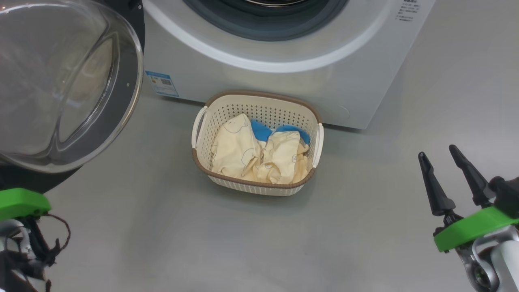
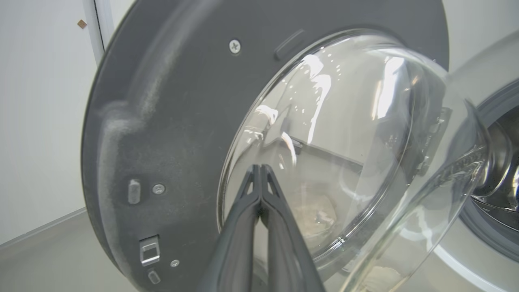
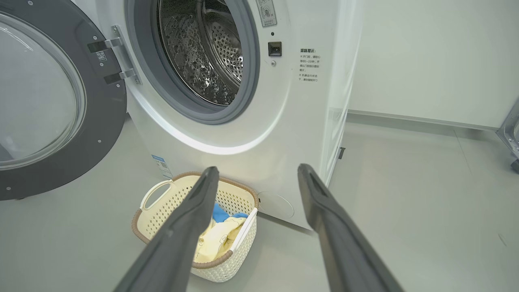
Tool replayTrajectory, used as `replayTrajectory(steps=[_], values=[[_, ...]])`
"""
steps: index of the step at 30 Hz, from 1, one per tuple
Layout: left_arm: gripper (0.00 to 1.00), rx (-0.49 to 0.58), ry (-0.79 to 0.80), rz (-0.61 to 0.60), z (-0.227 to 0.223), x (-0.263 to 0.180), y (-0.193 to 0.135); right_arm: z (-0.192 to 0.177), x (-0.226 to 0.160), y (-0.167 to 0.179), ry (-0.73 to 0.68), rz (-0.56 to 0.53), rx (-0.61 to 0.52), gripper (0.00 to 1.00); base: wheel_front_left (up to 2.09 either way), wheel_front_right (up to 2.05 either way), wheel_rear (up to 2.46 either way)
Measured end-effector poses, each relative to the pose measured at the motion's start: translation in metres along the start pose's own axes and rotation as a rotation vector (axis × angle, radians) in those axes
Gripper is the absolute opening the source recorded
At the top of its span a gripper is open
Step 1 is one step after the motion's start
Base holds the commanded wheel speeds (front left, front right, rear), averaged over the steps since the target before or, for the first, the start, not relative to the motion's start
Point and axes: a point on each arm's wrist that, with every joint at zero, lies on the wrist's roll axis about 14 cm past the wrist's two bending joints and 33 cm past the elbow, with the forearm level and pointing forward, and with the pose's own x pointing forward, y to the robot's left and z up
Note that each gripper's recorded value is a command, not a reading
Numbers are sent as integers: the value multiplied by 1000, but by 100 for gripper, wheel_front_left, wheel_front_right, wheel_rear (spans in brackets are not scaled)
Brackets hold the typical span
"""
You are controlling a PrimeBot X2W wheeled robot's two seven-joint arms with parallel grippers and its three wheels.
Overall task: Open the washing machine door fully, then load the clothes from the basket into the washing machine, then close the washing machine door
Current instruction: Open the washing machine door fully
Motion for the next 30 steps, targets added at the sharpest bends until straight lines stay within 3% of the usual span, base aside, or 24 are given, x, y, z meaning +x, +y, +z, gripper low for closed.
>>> replayTrajectory(steps=[13,22,30], values=[[0,-64,-127,-257,42,-36,-81,21,-41,-12,-59,-98,10,100,0,0,0],[0,-97,-94,-442,40,-69,-134,35,-79,-27,-107,-193,3,100,0,0,0],[0,-95,-13,-542,21,-97,-161,44,-111,-37,-144,-276,2,100,0,0,0]])
